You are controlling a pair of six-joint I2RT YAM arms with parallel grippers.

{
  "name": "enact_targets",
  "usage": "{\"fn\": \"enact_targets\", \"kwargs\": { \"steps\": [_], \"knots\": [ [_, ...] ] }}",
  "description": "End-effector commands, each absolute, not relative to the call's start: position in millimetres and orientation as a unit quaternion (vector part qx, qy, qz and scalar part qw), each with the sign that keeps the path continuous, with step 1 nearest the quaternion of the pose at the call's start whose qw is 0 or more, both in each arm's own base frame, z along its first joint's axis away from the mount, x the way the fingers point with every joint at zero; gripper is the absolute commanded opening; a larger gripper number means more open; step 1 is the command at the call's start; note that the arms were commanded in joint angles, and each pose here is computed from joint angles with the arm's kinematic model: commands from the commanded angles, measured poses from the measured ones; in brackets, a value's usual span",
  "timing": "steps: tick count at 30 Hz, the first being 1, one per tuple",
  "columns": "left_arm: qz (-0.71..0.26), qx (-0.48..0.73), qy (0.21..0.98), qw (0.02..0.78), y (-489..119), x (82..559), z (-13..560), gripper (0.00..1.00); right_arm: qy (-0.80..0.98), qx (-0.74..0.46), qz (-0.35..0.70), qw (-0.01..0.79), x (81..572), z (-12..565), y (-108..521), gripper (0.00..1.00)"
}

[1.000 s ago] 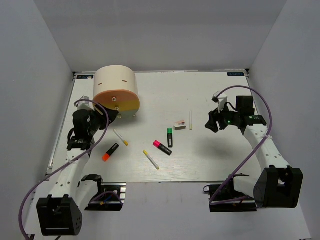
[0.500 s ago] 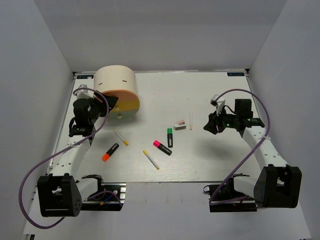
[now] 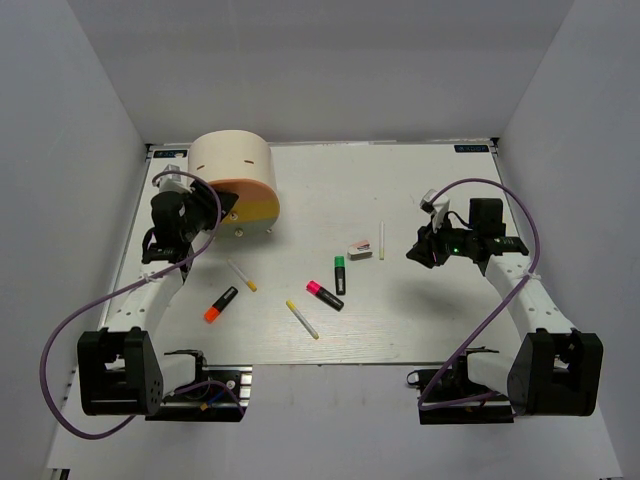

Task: Sort the stationery into containers
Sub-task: Open the drawer in the storage box.

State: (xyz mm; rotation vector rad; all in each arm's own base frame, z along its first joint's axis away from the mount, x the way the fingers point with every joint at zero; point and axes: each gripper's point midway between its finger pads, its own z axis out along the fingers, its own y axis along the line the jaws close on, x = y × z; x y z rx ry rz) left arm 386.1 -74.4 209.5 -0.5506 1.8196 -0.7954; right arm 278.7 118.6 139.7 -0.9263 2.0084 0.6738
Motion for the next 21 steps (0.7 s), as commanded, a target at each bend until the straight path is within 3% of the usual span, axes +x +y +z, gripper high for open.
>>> {"fn": "enact_targets", "kwargs": {
  "steps": [1, 11, 13, 14, 16, 21],
  "knots": [
    [-0.336, -0.218, 0.736, 0.546, -72.2, 393.1, 235.0, 0.49, 0.779, -0.38, 0.272, 0.418, 280.5, 145.1, 122.5, 0.42],
    [-0.335, -0.219, 0.73, 0.555, -70.5, 388.2, 238.0, 0.23, 0.775, -0.387, 0.275, 0.416, 278.6, 144.7, 124.6, 0.4],
    [-0.332, -0.223, 0.736, 0.546, -70.5, 382.8, 227.4, 0.22, 0.776, -0.387, 0.276, 0.415, 278.4, 144.0, 124.6, 0.4],
    [-0.336, -0.219, 0.737, 0.544, -72.3, 379.8, 226.4, 0.21, 0.775, -0.388, 0.282, 0.411, 276.3, 143.1, 126.1, 0.51],
    [-0.34, -0.216, 0.737, 0.543, -74.0, 373.3, 227.1, 0.19, 0.772, -0.395, 0.286, 0.408, 274.7, 143.1, 128.0, 0.61],
    [-0.333, -0.198, 0.751, 0.535, -78.6, 351.1, 219.0, 0.17, 0.772, -0.397, 0.294, 0.399, 274.5, 142.0, 129.2, 0.67]
  ]
}}
